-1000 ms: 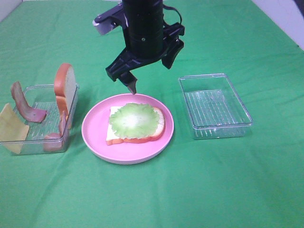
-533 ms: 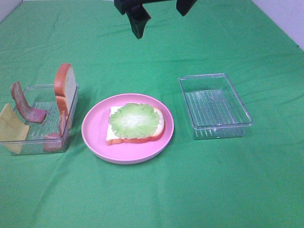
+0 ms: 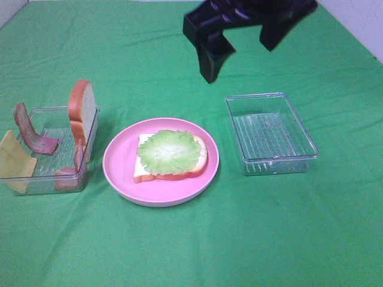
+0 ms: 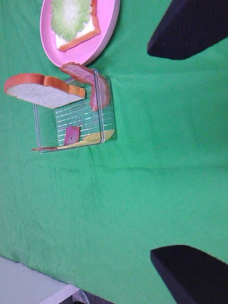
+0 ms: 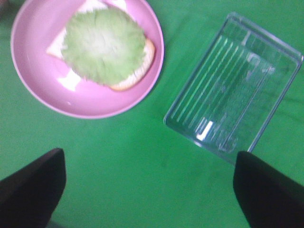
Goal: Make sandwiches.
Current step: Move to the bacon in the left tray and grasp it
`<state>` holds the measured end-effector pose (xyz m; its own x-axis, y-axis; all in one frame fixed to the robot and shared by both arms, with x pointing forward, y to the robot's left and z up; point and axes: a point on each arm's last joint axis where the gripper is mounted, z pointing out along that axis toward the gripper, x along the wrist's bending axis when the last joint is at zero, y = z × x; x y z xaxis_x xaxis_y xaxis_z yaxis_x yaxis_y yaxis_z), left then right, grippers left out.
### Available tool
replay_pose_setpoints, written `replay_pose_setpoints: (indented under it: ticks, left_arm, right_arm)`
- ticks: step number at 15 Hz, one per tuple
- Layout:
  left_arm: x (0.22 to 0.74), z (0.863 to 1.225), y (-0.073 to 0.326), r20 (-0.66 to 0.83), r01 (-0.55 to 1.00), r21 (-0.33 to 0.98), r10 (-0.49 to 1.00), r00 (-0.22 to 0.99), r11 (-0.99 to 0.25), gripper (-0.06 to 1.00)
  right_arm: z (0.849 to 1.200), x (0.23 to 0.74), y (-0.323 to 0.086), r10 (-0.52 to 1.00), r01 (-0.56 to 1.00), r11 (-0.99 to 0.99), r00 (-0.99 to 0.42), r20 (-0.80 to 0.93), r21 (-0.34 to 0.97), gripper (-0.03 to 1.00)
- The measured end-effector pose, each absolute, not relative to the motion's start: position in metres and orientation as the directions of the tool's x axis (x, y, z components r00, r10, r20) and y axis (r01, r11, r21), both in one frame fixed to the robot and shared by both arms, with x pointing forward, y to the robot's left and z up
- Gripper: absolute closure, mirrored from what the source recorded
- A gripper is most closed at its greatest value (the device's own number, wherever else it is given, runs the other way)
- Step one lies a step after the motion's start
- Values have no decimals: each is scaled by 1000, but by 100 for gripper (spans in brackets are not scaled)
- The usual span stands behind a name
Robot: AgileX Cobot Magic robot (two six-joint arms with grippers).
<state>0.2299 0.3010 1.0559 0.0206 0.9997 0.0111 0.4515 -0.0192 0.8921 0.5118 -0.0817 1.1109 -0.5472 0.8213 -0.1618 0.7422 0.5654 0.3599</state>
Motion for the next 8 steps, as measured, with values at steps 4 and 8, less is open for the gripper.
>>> replay_pose_setpoints:
  ticks: [4,8]
  left_arm:
    - [230,1056,301,11,451,892,1000,21,-19,-5]
    - [230,1056,301,11,451,892,1000,21,-19,-5]
  right_arm:
    - [1050,483,-124,866,857,498,-484,-129,129,5]
    - [1011,473,-193,968,970,238,-241,-71,-45,5]
